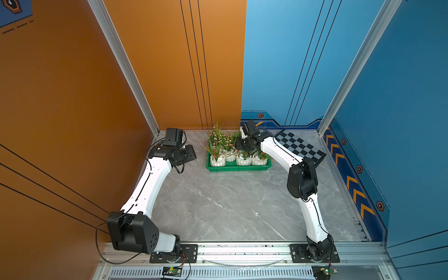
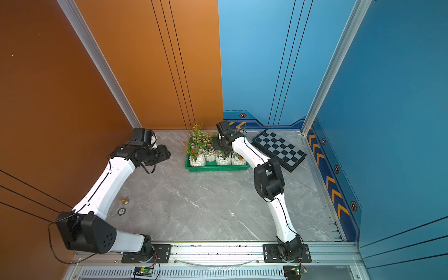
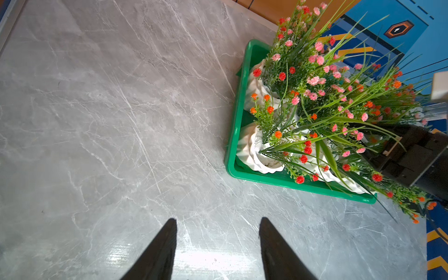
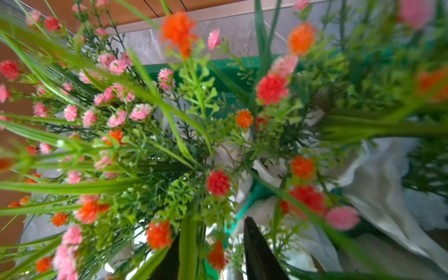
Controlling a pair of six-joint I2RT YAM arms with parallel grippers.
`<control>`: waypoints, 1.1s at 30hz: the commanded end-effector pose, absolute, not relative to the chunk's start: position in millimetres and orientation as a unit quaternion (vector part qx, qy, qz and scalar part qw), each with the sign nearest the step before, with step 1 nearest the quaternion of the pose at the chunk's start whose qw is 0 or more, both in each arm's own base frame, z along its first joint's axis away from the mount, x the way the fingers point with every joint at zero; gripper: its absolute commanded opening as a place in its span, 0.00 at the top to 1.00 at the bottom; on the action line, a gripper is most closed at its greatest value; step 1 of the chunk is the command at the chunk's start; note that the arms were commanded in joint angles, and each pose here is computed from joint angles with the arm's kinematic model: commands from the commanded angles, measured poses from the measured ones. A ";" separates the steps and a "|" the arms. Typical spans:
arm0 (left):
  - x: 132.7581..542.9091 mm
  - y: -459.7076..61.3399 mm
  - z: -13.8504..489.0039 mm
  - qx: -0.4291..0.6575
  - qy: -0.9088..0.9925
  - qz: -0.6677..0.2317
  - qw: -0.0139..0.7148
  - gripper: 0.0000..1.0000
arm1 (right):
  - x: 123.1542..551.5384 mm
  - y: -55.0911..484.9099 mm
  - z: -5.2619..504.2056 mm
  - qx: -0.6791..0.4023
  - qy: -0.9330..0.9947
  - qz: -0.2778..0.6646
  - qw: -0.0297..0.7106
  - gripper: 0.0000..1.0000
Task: Put the potted gypsophila into the storage box
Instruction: Place the baby's breath potted plant at the storage box.
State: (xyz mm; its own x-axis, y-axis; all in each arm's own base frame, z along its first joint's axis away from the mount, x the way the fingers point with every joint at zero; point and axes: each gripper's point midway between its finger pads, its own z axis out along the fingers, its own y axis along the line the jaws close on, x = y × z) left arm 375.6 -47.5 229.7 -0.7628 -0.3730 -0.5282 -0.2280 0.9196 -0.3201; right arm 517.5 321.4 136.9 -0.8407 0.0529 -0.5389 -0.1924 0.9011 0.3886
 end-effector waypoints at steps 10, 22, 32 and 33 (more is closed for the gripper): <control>379.1 -45.9 224.8 -0.165 0.933 -0.119 0.295 0.44 | 517.2 319.8 208.1 -0.052 0.895 0.293 0.331 0.32; 378.6 -46.0 223.4 -0.165 0.934 -0.119 0.294 0.44 | 517.8 317.3 214.6 -0.032 0.887 0.344 0.307 0.03; 377.7 -45.0 223.9 -0.165 0.934 -0.118 0.295 0.44 | 513.9 327.8 253.3 -0.057 0.848 0.404 0.337 0.02; 377.6 -45.4 223.7 -0.164 0.934 -0.118 0.294 0.43 | 512.8 328.4 258.9 -0.060 0.844 0.409 0.341 0.02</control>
State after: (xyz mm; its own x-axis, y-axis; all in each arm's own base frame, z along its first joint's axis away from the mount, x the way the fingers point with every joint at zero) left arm 377.9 -47.7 222.5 -0.7734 -0.3716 -0.5136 -0.2340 0.9203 -0.3134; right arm 518.6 326.4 204.8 -0.8118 0.1480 -0.5649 -0.2978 0.7272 0.6184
